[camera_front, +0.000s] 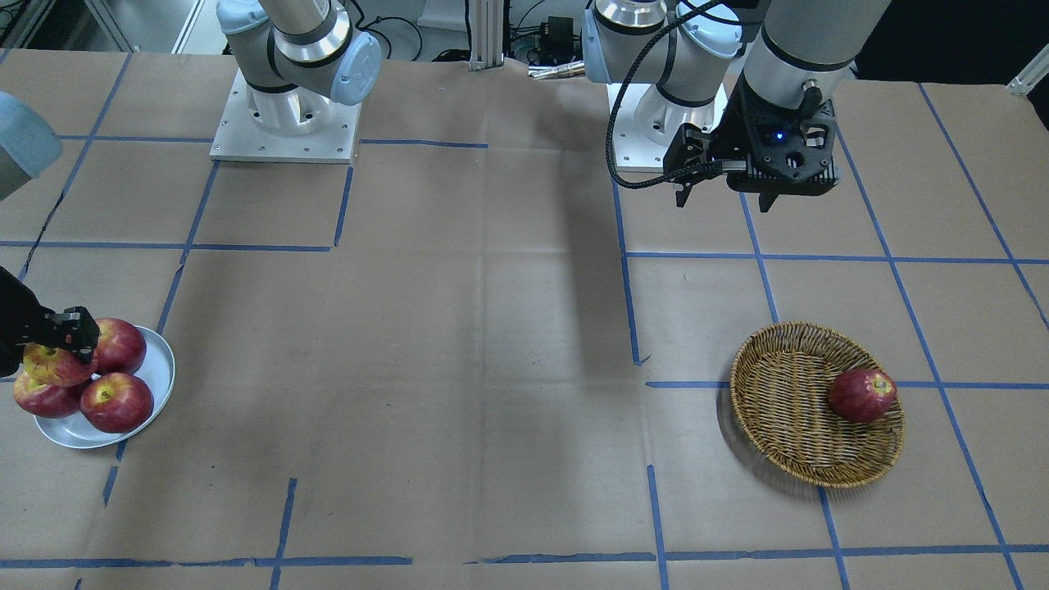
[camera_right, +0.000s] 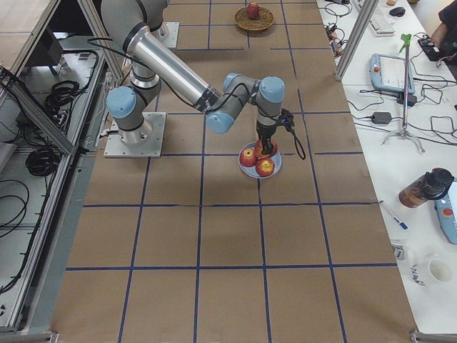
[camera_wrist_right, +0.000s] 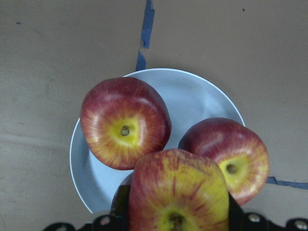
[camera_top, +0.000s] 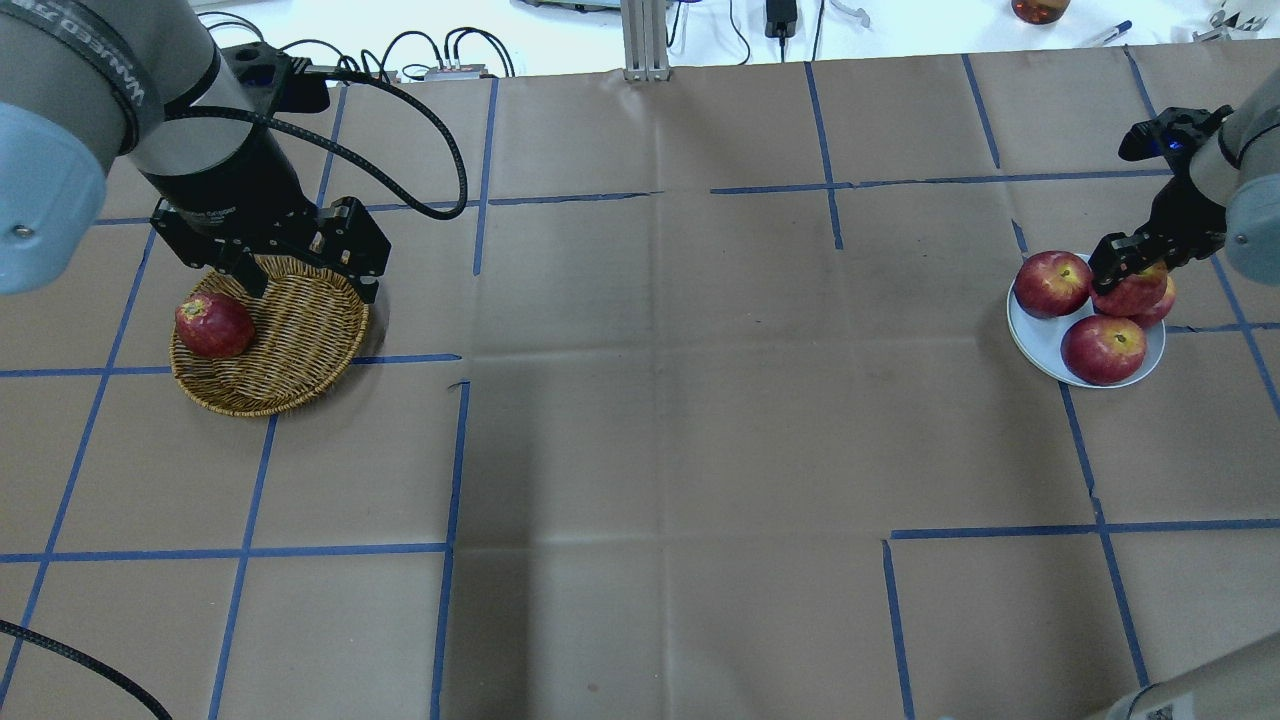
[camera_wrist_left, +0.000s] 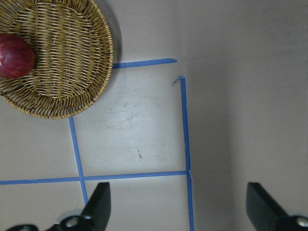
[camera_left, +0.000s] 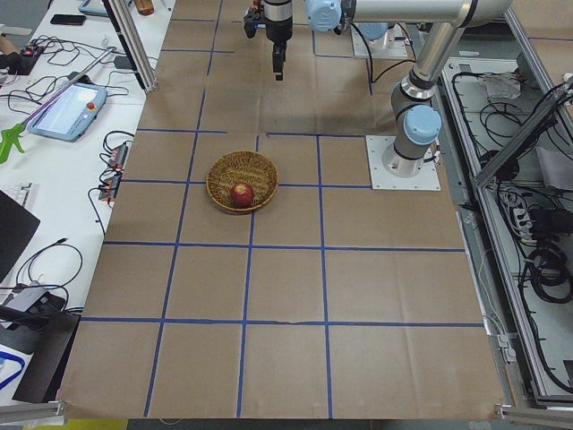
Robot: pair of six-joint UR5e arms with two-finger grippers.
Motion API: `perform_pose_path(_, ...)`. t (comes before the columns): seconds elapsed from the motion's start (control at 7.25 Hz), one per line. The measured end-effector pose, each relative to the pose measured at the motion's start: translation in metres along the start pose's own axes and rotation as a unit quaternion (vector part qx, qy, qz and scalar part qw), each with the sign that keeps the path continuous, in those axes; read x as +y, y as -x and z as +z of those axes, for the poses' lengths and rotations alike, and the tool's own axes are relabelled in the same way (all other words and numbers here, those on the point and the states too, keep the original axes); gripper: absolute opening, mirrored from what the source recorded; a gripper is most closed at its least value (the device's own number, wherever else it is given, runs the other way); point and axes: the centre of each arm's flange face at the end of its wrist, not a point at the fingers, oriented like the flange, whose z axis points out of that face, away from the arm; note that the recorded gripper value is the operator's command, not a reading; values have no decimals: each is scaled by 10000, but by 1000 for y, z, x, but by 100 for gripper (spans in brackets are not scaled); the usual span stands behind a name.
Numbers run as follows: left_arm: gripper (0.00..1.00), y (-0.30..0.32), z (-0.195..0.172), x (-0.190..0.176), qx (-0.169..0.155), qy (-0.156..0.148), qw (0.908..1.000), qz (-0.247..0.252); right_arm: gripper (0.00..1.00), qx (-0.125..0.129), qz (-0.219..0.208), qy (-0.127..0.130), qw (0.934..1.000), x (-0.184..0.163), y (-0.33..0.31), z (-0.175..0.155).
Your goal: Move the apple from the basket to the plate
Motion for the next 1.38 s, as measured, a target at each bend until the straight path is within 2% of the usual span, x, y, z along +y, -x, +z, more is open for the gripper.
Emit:
perform_pose_path(0.28,99,0,1,-1,-4,8,10000,2,100,58,12,-69,10000,-2,0,-10)
perform_pose_path(0.41,99,0,1,-1,-5,9,10000,7,100,137,-6,-178,9997,-4,3,-25)
perform_pose_path(0.69,99,0,0,0,-11,7,10000,25,100,244,-106,-364,9990,-19,27,-85)
perform_pose_path(0.97,99,0,2,-1,-11,22,10000,55,100,71,262,-190,9994,-32,87,-151)
perform_pose_path(1.1,99,0,3,-2,-10,31,10000,68,100,-15,520,-52,9986,-34,124,-169)
perform_pose_path(1.38,99,2,4,-4,-8,32,10000,66,100,-72,852,57,9963,-27,209,-195)
